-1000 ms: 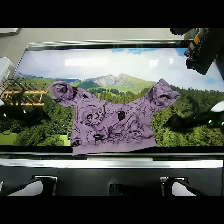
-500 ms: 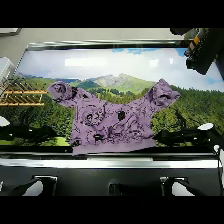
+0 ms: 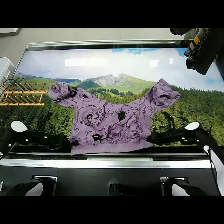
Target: Fold the clothes and pants, and hang the long-sleeved shirts on hangers.
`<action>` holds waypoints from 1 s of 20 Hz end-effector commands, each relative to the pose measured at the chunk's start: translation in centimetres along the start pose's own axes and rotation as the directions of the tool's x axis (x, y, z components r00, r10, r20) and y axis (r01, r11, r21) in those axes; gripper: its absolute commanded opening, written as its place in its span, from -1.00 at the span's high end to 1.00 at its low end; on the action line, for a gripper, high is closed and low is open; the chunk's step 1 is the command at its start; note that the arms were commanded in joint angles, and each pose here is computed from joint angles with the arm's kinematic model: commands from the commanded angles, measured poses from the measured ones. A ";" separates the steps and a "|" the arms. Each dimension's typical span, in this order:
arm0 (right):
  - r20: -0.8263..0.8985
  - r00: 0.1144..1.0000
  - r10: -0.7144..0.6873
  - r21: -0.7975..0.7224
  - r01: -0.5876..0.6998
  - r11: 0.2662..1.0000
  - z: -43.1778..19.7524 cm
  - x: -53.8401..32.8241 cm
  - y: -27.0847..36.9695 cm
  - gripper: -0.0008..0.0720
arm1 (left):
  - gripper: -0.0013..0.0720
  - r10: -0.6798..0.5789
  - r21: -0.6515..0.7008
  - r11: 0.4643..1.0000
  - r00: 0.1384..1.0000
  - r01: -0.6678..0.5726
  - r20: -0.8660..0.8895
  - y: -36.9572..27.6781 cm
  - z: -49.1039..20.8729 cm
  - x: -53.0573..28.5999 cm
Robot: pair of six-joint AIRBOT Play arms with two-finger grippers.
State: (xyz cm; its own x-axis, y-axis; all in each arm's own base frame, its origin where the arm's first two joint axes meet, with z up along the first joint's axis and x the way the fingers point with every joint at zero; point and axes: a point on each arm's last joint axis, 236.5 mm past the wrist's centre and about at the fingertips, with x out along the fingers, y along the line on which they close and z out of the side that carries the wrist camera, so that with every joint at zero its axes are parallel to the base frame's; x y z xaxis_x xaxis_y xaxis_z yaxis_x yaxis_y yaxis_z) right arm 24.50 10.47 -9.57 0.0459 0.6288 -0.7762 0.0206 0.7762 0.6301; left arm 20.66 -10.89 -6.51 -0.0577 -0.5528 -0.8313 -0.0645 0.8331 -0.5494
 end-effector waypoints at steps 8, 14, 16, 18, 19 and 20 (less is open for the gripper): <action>0.118 0.993 0.001 -0.046 0.004 0.999 0.9 -3.0 3.2 0.85 | -0.44 0.015 0.007 1.000 1.000 -0.015 -0.012 -0.5 -0.4 2.6; 0.116 0.990 0.085 -0.039 -0.081 0.996 0.5 -3.6 5.7 0.85 | 0.49 0.005 0.033 0.999 0.998 -0.003 -0.068 -1.7 -0.9 5.1; 0.128 0.984 0.126 -0.047 -0.120 0.992 0.8 -3.7 6.6 0.86 | 0.89 -0.013 0.034 0.999 0.999 0.015 -0.038 -2.4 0.0 4.7; 0.213 0.950 0.228 -0.115 -0.208 0.971 2.9 -5.0 9.5 0.86 | 0.90 -0.035 0.096 0.995 0.999 0.034 0.012 -4.0 1.9 3.2; 0.278 0.926 0.257 -0.155 -0.221 0.963 4.8 -6.5 10.8 0.86 | 0.90 -0.043 0.132 0.991 0.998 0.035 0.055 -5.1 3.4 1.9; 0.356 0.895 0.268 -0.207 -0.204 0.957 7.1 -8.9 12.3 0.86 | 0.90 -0.053 0.181 0.983 0.991 0.031 0.122 -6.7 5.5 -0.1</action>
State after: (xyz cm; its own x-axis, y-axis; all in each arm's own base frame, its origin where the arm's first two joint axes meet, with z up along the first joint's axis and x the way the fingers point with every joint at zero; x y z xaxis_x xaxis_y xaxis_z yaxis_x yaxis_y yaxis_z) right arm 27.53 13.67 0.02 0.2575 0.7324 -0.6303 -0.0963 0.6685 0.7375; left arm 23.14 -15.63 -6.76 -0.0298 -0.5707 -0.8206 0.0353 0.8199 -0.5714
